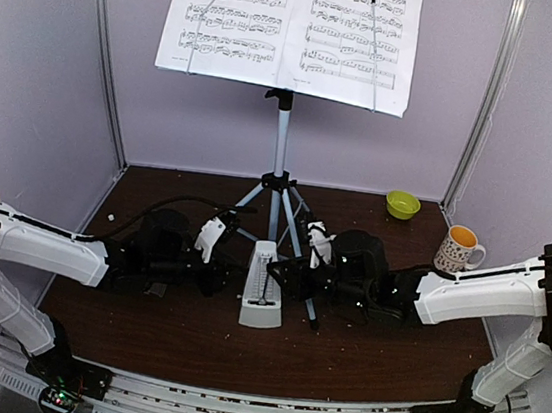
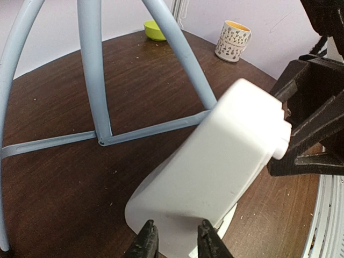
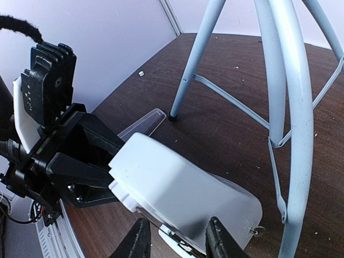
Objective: Set up the instrument practice props
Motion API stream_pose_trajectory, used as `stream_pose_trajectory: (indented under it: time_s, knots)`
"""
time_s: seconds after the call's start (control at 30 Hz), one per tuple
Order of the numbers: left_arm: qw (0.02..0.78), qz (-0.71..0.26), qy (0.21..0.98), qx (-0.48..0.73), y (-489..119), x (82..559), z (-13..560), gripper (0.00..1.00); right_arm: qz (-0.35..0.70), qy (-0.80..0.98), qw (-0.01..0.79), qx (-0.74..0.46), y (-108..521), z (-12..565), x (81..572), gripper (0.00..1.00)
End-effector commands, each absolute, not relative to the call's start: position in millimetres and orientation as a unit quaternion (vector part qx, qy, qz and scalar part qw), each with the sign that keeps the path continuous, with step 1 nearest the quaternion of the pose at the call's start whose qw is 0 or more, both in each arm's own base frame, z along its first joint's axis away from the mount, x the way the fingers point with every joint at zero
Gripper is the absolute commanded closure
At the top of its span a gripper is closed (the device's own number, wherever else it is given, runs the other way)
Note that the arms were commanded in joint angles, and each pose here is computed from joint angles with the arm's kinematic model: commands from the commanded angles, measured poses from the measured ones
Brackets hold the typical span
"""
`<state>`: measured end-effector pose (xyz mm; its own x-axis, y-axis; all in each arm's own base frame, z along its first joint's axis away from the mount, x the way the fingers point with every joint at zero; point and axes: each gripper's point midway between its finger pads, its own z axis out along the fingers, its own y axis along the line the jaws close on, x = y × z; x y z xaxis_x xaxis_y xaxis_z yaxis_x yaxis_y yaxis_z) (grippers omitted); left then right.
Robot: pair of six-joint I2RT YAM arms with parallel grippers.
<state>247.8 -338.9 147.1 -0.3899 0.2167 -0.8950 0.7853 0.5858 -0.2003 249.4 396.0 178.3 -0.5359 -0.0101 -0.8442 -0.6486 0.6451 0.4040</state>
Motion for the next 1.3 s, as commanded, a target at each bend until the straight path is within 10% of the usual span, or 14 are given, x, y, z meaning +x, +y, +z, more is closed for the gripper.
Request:
stream_pose_trajectory:
  time_s: [0.0,0.43,0.83,1.27]
  knots:
    - [0.467,-0.328,0.754,0.327,-342.4,250.3,166.3,0.73,0.362,0.794,0.447,-0.199,393.5,184.5,252.3,0.65]
    - [0.467,-0.328,0.753,0.327,-342.6,250.5,166.2,0.73,0.376,0.785,0.449,-0.203,387.9,189.6,244.6,0.67]
    - [0.470,-0.325,0.755,0.323,-340.7,251.2,167.5,0.73,0.386,0.778,0.453,-0.201,401.2,200.1,236.9,0.23]
    - [0.473,-0.321,0.756,0.318,-337.3,251.7,168.5,0.71,0.300,0.810,0.477,-0.160,390.6,194.5,253.2,0.17]
